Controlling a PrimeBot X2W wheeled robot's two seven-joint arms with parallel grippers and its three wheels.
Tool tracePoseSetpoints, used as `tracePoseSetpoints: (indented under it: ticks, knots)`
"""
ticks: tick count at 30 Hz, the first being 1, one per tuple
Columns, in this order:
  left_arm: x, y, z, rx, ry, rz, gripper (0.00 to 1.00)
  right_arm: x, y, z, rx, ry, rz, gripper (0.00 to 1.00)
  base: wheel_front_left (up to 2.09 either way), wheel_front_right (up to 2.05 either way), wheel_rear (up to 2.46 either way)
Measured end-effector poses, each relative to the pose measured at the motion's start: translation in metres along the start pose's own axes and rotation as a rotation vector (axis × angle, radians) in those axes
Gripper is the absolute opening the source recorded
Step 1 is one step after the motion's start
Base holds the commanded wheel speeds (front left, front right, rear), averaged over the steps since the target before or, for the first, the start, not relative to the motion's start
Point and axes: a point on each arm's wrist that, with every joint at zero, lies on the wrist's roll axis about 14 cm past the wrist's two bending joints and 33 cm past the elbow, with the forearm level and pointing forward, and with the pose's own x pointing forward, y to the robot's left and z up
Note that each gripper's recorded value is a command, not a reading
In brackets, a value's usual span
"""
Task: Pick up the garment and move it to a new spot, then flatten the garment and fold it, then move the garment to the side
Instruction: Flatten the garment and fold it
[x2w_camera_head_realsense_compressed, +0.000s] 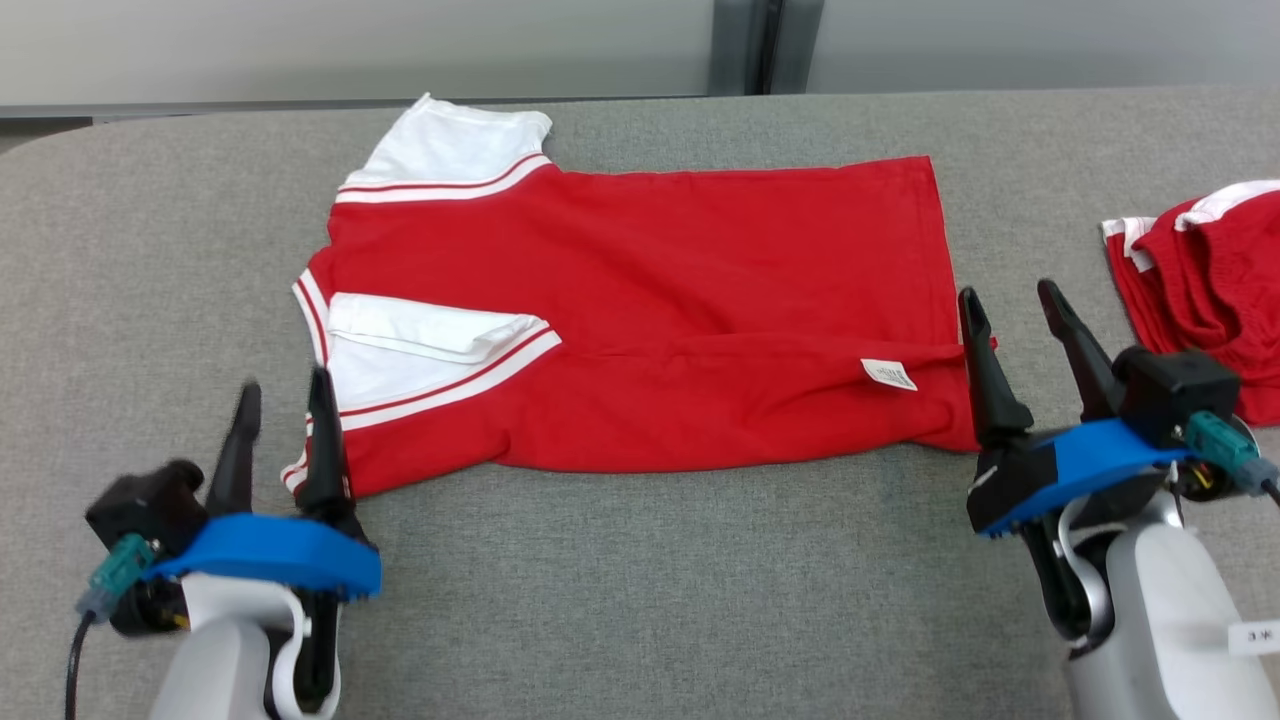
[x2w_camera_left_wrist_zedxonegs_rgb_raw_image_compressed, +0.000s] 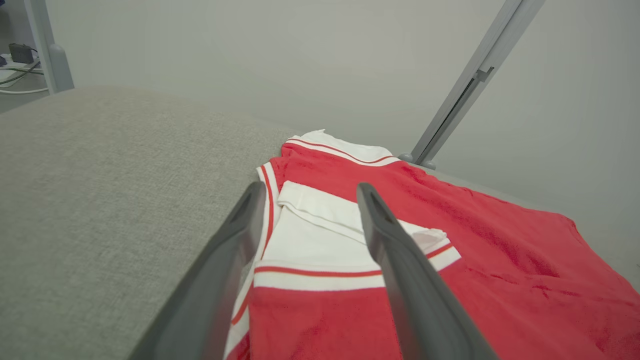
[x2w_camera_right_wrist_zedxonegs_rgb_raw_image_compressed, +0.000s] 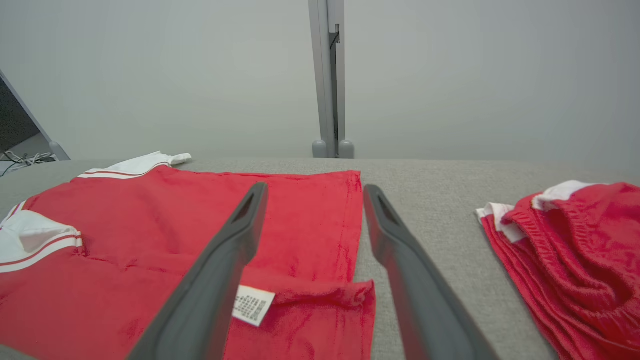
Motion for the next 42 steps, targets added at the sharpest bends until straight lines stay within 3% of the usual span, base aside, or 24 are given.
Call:
tracePoseSetpoints:
  ticks: [9, 17, 19, 20, 21, 28, 35, 36, 37, 39, 40, 41, 42]
  knots:
    - [-0.038, 0.028, -0.056, -0.06, 0.272, 0.134, 1.0, -0.027, -0.003, -0.017, -0.004, 0.067, -0.013, 1.0, 0.0, 0.0, 0.0]
    - [-0.036, 0.026, -0.073, -0.16, 0.35, 0.155, 1.0, -0.034, -0.014, -0.03, 0.002, 0.116, -0.045, 1.0, 0.0, 0.0, 0.0]
    - [-0.033, 0.025, -0.075, -0.164, 0.359, 0.151, 0.32, -0.036, -0.016, -0.036, 0.007, 0.143, -0.053, 1.0, 0.0, 0.0, 0.0]
    - [-0.032, 0.023, -0.074, -0.166, 0.357, 0.144, 0.07, -0.037, -0.017, -0.04, 0.008, 0.159, -0.055, 1.0, 0.0, 0.0, 0.0]
    - [-0.029, 0.021, -0.073, -0.17, 0.348, 0.135, 0.0, -0.038, -0.018, -0.045, 0.012, 0.177, -0.058, 1.0, 0.0, 0.0, 0.0]
    - [-0.023, 0.019, -0.064, -0.175, 0.291, 0.125, 0.0, -0.04, -0.022, -0.077, 0.036, 0.298, -0.074, 1.0, 0.0, 0.0, 0.0]
    - [-0.026, 0.023, -0.057, -0.171, 0.261, 0.133, 0.0, -0.034, -0.006, -0.104, 0.13, 0.397, -0.041, 1.0, 0.0, 0.0, 0.0]
    - [-0.027, 0.023, -0.056, -0.171, 0.258, 0.133, 0.0, -0.033, -0.004, -0.106, 0.141, 0.408, -0.037, 0.81, 0.0, 0.0, 0.0]
    - [-0.027, 0.023, -0.055, -0.172, 0.253, 0.131, 0.0, -0.031, -0.002, -0.107, 0.141, 0.413, -0.032, 0.5, 0.0, 0.0, 0.0]
    - [-0.028, 0.023, -0.053, -0.174, 0.243, 0.132, 0.0, -0.028, 0.0, -0.108, 0.161, 0.416, -0.029, 0.32, 0.0, 0.0, 0.0]
    - [-0.028, 0.023, -0.052, -0.175, 0.236, 0.132, 0.0, -0.026, 0.002, -0.107, 0.175, 0.411, -0.027, 0.13, 0.0, 0.0, 0.0]
    - [-0.028, 0.023, -0.051, -0.175, 0.229, 0.13, 0.0, -0.024, 0.002, -0.107, 0.182, 0.41, -0.027, 0.13, 0.0, 0.0, 0.0]
    - [-0.028, 0.023, -0.049, -0.176, 0.221, 0.13, 0.0, -0.023, 0.003, -0.106, 0.183, 0.405, -0.025, 0.0, 0.0, 0.0, 0.0]
